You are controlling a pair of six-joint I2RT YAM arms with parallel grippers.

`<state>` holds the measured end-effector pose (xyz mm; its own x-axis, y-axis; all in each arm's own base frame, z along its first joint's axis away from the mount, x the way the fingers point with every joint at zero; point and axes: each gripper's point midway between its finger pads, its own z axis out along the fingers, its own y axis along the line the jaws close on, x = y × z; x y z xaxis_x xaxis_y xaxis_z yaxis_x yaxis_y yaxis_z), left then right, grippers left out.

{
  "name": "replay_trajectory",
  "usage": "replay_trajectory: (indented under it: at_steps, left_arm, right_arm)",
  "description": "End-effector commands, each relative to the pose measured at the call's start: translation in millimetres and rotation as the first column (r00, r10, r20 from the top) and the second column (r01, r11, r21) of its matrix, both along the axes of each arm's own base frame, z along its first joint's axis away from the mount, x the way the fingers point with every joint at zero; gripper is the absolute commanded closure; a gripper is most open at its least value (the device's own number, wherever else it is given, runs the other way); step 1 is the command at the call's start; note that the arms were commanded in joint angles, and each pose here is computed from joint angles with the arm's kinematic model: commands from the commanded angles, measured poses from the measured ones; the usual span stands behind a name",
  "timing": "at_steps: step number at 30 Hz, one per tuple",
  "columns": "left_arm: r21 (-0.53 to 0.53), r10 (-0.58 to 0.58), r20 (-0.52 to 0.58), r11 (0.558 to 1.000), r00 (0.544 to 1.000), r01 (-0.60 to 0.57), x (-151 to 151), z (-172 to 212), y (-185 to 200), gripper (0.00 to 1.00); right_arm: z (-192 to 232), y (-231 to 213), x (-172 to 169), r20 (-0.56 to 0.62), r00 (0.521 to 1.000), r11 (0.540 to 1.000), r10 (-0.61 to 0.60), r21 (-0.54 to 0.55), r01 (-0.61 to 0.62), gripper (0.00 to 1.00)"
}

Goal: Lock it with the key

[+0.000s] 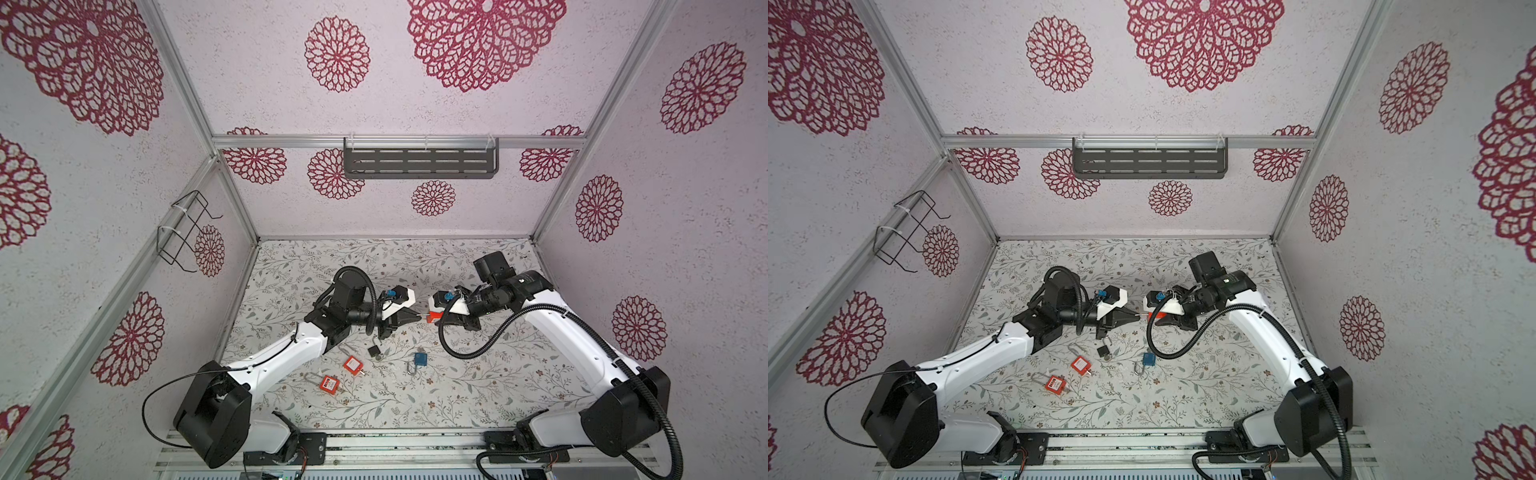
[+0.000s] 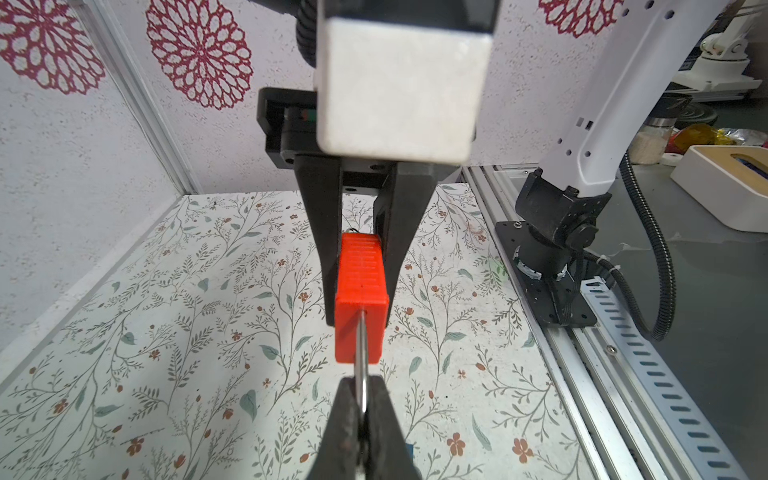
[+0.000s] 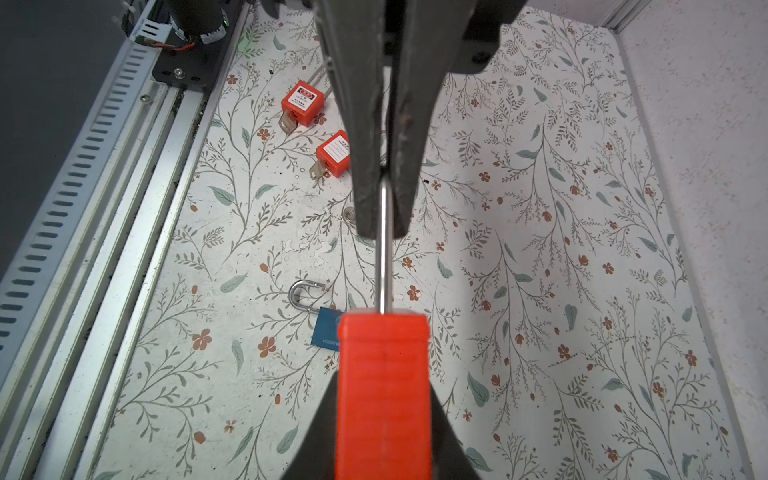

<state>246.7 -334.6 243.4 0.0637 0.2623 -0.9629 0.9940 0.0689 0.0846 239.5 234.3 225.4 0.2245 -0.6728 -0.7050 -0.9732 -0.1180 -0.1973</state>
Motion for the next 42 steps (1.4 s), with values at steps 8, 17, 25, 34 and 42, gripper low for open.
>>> replay_trajectory:
  at_steps: [8,17,25,34,42]
  left_arm:
    - [-0.024,-0.036,-0.015,0.999,0.999,0.036,-5,9,-6,1.0]
    - [-0.071,0.048,0.005,0.996,0.999,-0.047,11,22,24,1.0]
    - [-0.086,0.045,0.04,0.995,0.998,-0.041,10,26,37,1.0]
    - [-0.07,0.018,0.077,0.997,0.997,-0.012,5,24,40,1.0]
    - [-0.052,0.015,0.083,0.999,0.996,-0.011,4,18,42,1.0]
  right_arm:
    - [30,27,9,0.139,0.989,0.99,0.054,0.119,-0.071,0.78]
    - [29,15,18,0.195,0.979,0.995,-0.055,0.089,0.038,0.32]
    - [32,-6,9,0.163,0.973,0.986,-0.166,0.056,0.158,0.21]
    - [28,-28,1,0.061,0.972,0.974,-0.227,-0.001,0.227,0.33]
    - [48,-16,-3,-0.035,0.985,0.985,-0.166,0.031,0.167,0.41]
